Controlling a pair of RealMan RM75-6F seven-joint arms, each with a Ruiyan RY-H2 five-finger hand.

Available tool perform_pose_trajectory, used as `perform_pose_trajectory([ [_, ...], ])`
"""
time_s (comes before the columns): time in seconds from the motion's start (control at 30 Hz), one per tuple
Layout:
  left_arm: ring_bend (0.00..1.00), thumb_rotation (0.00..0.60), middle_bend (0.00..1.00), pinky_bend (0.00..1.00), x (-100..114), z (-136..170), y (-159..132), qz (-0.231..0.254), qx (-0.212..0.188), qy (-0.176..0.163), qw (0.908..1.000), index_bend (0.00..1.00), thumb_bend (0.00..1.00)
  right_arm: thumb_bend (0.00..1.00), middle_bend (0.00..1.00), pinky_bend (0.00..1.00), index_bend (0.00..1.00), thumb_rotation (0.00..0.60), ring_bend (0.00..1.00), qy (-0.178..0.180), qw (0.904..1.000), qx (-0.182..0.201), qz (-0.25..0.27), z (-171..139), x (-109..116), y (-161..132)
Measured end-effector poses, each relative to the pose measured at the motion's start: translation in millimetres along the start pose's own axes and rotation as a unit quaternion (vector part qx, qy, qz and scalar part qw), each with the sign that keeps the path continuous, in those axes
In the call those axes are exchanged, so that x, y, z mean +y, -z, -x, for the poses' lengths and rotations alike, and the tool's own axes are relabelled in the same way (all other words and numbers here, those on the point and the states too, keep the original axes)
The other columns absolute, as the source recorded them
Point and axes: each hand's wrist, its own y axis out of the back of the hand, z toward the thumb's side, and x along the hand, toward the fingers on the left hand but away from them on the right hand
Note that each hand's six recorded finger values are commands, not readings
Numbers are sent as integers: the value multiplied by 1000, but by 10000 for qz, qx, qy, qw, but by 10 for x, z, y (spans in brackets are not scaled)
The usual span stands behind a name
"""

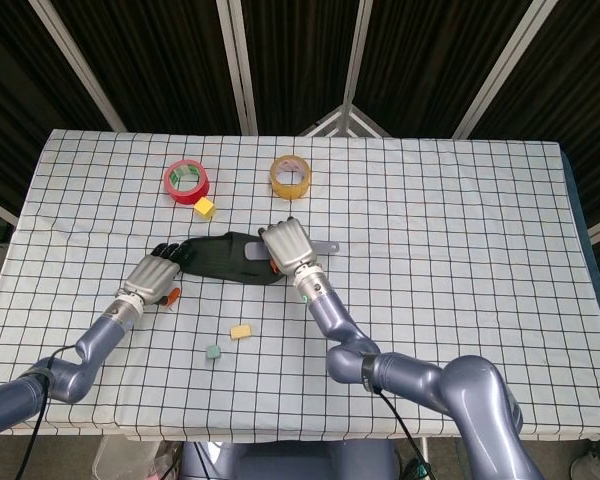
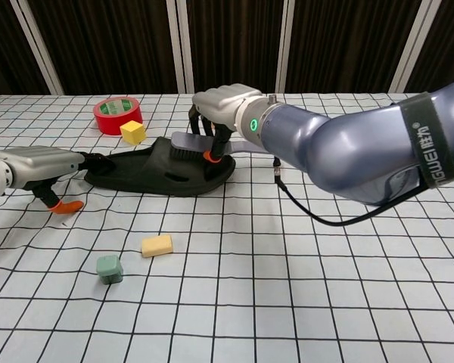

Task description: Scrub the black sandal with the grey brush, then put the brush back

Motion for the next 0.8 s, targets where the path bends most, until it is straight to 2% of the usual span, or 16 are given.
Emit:
perform_pose_trajectory([
  [0.43,0,569,6,16,13,7,-49,-38,-17,-15,10000,0,570,500,647,399,784,600,493,130,9981,596,97,-157,90,-591],
  [0.6,0,571,5,16,12,16,-46,-53,-3,-12,10000,0,570,500,647,399,784,600,492,148,9981,596,91,-166,97,-620],
  [0.8,0,572,5,16,16,22,-59,-49,-3,-14,10000,0,570,499,647,399,784,600,493,116,9990,423,28,-141,54,-480],
])
